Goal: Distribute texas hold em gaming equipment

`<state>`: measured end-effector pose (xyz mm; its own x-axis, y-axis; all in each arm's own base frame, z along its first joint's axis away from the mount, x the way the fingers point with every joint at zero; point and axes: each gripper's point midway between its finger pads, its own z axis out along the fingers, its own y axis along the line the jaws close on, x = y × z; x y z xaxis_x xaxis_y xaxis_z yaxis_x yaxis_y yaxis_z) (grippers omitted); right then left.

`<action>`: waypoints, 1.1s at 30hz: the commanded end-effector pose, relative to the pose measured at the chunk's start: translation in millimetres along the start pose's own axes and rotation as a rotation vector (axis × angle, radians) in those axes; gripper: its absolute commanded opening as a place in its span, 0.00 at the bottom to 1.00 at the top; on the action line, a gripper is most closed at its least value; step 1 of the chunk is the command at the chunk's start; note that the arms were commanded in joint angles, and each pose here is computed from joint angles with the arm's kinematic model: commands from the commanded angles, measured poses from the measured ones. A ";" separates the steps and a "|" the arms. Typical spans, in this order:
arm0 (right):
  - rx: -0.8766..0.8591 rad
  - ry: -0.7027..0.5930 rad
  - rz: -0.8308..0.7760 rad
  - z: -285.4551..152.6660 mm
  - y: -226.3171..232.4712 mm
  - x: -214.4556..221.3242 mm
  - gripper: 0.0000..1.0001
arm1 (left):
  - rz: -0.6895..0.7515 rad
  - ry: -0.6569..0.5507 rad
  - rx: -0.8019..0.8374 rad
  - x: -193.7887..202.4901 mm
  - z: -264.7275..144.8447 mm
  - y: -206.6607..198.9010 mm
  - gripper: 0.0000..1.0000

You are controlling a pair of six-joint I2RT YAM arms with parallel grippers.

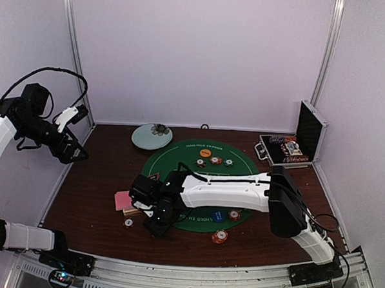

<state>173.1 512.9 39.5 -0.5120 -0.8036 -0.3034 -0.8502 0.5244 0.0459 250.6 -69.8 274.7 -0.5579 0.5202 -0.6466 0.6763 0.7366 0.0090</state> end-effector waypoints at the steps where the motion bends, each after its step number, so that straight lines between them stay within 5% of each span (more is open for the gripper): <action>1: -0.008 0.013 0.009 9.3 -0.9 2.1 0.51 | 0.005 -0.021 -0.009 -6.3 -5.8 1.3 0.98; 24: -0.027 -0.050 0.014 -22.2 3.9 -19.1 0.21 | 0.013 -0.023 -0.022 -6.8 -8.4 2.3 0.98; 33: 0.005 -0.123 0.032 -57.4 -9.2 -35.7 0.19 | 0.013 -0.018 -0.025 -6.0 -7.8 3.1 0.98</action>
<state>175.2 522.9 58.7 -0.5119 -0.7904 -0.3364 -0.8501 0.5225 0.0660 250.8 -69.7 275.3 -0.5568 0.5208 -0.6472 0.6760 0.7368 0.0113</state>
